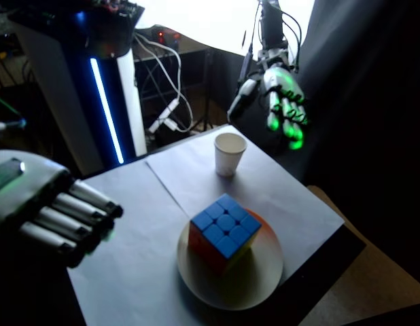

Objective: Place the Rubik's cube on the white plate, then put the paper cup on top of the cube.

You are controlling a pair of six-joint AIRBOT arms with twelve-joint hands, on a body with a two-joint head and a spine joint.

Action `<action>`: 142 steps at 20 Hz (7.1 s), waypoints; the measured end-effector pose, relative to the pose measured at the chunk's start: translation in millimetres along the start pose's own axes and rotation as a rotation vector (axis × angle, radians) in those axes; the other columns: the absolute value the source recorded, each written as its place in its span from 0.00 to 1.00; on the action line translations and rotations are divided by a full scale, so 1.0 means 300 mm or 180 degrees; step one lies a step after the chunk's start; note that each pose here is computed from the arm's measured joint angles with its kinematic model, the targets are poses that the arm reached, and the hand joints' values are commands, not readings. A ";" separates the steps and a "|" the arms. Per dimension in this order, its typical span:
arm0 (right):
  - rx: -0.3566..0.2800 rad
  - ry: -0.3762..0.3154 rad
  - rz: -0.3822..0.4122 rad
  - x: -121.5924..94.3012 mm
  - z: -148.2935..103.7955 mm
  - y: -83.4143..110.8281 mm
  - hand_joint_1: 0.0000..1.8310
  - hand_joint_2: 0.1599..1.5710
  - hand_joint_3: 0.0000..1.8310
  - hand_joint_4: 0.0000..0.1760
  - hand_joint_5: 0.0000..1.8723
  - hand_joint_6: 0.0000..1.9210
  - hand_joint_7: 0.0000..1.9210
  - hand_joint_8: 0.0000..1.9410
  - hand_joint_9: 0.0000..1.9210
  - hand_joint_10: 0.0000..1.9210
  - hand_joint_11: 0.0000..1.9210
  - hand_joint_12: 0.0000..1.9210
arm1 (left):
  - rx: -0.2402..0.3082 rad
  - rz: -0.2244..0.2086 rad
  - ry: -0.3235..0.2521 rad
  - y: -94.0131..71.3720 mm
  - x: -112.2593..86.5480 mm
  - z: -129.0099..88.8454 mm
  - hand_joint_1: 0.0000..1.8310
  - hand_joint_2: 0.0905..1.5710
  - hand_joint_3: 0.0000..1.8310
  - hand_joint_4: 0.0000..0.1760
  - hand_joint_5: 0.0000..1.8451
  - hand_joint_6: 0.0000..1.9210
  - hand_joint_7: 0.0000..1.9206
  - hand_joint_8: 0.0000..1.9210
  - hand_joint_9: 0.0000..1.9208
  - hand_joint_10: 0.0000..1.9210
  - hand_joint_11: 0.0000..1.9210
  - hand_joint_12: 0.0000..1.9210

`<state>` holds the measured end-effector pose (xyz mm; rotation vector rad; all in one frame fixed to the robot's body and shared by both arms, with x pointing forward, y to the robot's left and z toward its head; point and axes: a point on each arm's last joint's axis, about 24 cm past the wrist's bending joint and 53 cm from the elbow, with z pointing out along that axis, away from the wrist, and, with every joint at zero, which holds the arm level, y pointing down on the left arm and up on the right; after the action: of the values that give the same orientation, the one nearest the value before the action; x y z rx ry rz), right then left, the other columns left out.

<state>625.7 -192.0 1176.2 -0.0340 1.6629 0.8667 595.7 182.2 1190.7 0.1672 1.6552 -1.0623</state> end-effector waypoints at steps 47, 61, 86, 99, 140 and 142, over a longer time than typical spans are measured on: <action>0.0050 0.0005 0.0067 0.017 0.006 -0.019 0.46 0.82 0.00 0.00 0.00 0.74 0.03 0.71 0.03 0.87 0.02 1.00 | 0.0240 0.0112 -0.0102 -0.057 -0.031 0.072 0.72 0.71 0.00 0.21 0.05 0.74 0.00 0.68 0.02 0.83 0.05 0.99; 0.0023 0.0028 0.0104 0.044 0.021 -0.014 0.42 0.83 0.00 0.00 0.03 0.72 0.07 0.67 0.05 0.83 0.00 1.00 | 0.0411 -0.0074 -0.0403 -0.063 -0.171 0.350 0.57 0.67 0.00 0.90 0.08 0.74 0.10 0.77 0.15 0.97 0.23 1.00; 0.0007 0.0050 0.0145 0.074 0.041 -0.017 0.43 0.84 0.00 0.00 0.01 0.73 0.07 0.65 0.05 0.82 0.01 1.00 | 0.0293 -0.0239 -0.0003 -0.068 -0.068 0.652 0.57 0.68 0.00 0.15 0.02 0.67 0.17 0.38 0.14 0.59 0.09 0.98; 0.0015 0.0050 0.0176 0.081 0.044 -0.018 0.43 0.85 0.00 0.00 0.01 0.70 0.07 0.62 0.07 0.79 0.02 1.00 | 0.0317 -0.0160 0.0032 -0.085 -0.068 0.667 0.38 0.66 0.00 0.94 0.08 0.01 0.02 0.00 0.02 0.09 0.00 0.72; -0.0731 -0.1380 -0.0336 -0.360 -0.179 0.263 0.13 0.82 0.00 0.99 0.00 0.00 0.00 0.00 0.00 0.00 0.00 0.00 | 0.0406 0.0537 -0.1847 -0.136 -0.477 -0.163 0.06 0.89 0.00 0.29 0.00 0.00 0.00 0.00 0.00 0.00 0.00 0.00; -0.0866 -0.1476 -0.0395 -0.375 -0.201 0.305 0.13 0.76 0.01 0.88 0.00 0.00 0.00 0.00 0.01 0.00 0.00 0.25 | 0.0383 0.0541 -0.1873 -0.126 -0.474 -0.179 0.21 0.86 0.00 0.68 0.13 0.05 0.01 0.00 0.01 0.00 0.00 0.20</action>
<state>566.7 -206.3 1321.2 -0.1133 1.0942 0.9200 589.5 254.2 1329.7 0.0618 1.0313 -0.9645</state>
